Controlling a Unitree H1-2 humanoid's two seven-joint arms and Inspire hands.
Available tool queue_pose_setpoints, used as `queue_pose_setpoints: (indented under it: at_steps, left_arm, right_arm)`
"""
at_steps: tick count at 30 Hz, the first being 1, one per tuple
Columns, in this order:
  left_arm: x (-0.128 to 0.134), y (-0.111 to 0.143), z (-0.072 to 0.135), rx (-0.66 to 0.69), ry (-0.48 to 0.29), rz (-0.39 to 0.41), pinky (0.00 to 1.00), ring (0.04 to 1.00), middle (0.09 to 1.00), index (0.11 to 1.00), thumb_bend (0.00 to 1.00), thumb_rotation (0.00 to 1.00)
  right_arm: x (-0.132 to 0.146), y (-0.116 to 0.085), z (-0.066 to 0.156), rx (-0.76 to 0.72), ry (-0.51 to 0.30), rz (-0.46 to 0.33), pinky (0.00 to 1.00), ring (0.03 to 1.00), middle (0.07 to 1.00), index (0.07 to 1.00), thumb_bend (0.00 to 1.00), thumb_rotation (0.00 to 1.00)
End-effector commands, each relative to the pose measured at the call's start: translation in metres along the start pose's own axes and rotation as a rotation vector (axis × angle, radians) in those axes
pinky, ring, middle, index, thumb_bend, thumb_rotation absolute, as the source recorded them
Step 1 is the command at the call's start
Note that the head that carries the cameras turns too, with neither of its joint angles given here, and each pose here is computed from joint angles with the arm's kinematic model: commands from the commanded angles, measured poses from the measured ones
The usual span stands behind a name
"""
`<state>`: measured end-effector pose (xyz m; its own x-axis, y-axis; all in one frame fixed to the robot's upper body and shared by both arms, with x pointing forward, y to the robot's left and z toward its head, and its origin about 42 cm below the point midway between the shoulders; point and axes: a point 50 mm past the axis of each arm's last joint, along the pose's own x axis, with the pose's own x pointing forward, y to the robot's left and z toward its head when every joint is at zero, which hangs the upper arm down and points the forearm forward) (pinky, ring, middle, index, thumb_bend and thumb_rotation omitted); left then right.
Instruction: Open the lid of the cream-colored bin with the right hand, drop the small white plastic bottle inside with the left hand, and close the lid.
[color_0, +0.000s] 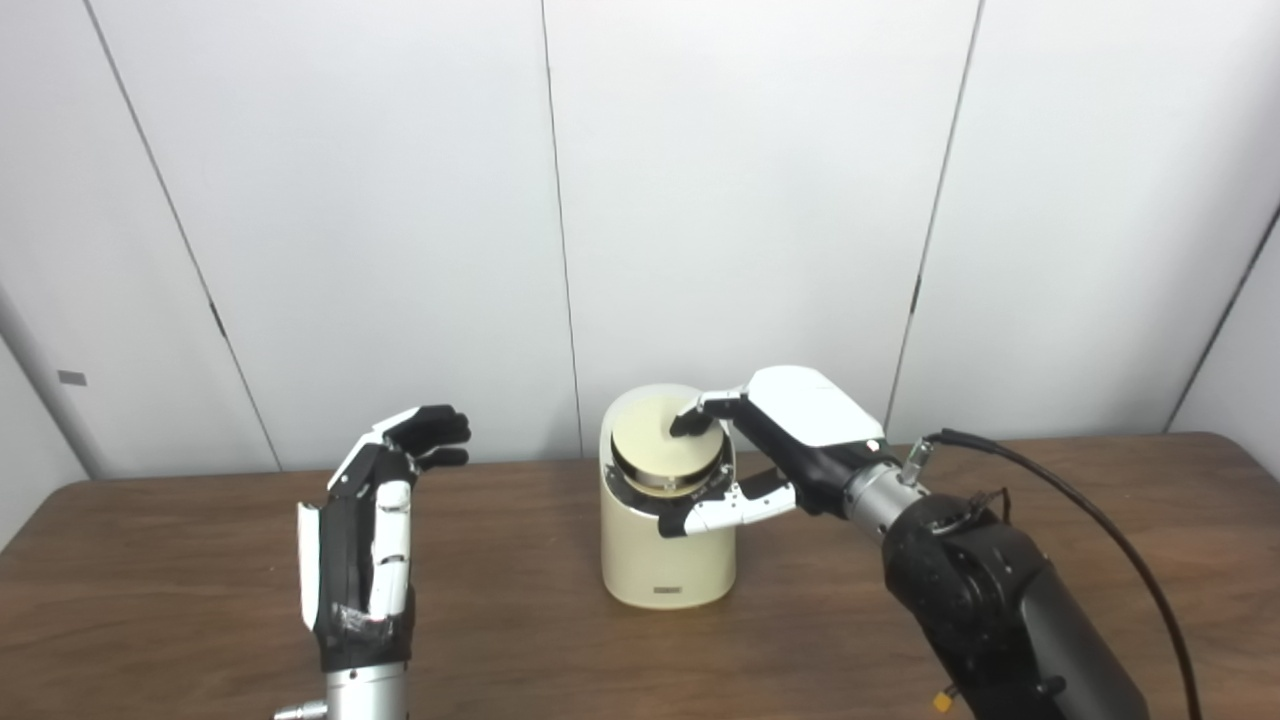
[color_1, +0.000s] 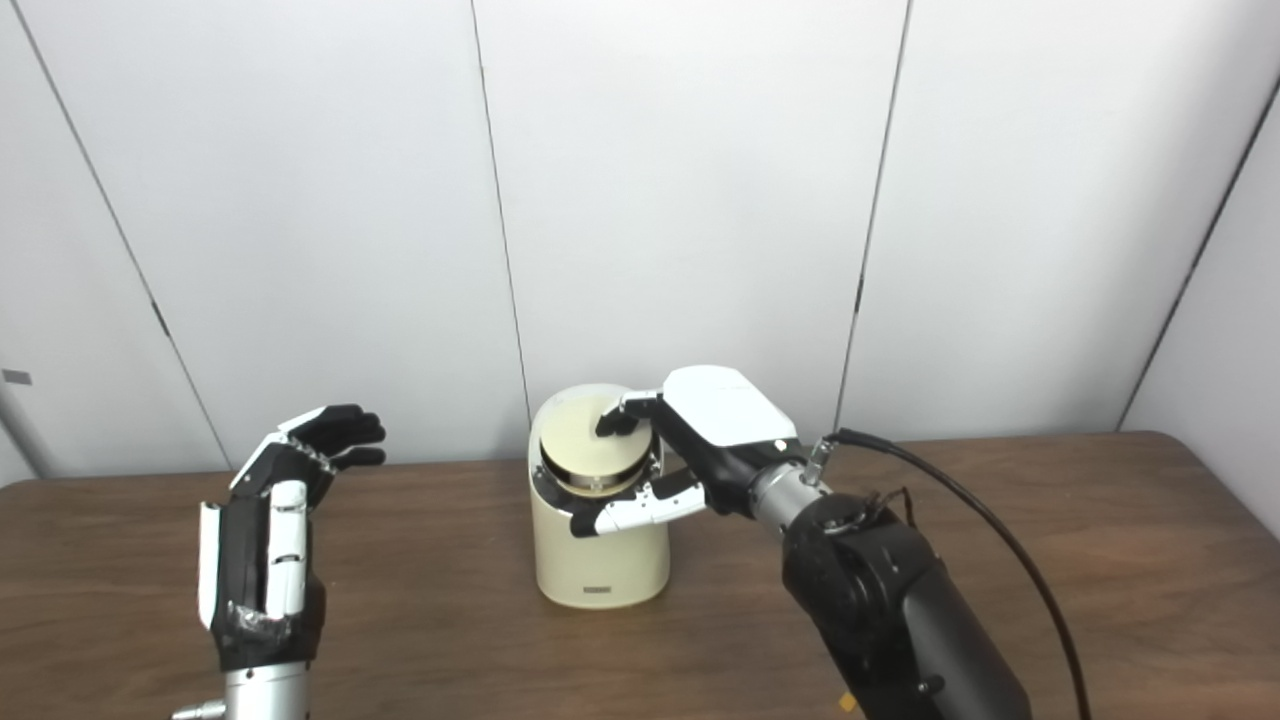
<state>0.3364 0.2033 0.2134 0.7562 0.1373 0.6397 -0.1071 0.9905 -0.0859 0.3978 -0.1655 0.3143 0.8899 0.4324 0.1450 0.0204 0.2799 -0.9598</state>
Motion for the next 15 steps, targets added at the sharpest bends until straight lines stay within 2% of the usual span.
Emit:
queue_pose_setpoints:
  at_steps: [1,15]
  left_arm:
    - [0.011,-0.005,0.012,-0.002,-0.065,-0.015,0.61,0.671,0.673,0.672,0.35,0.83]
    - [0.012,-0.008,0.009,0.006,-0.067,-0.012,0.61,0.670,0.672,0.668,0.35,0.84]
  right_arm:
    - [-0.001,-0.009,0.006,-0.013,-0.034,-0.064,0.92,0.820,0.749,0.715,0.89,0.77]
    - [-0.006,0.003,0.010,-0.040,-0.063,-0.063,0.89,0.811,0.740,0.695,0.92,0.78]
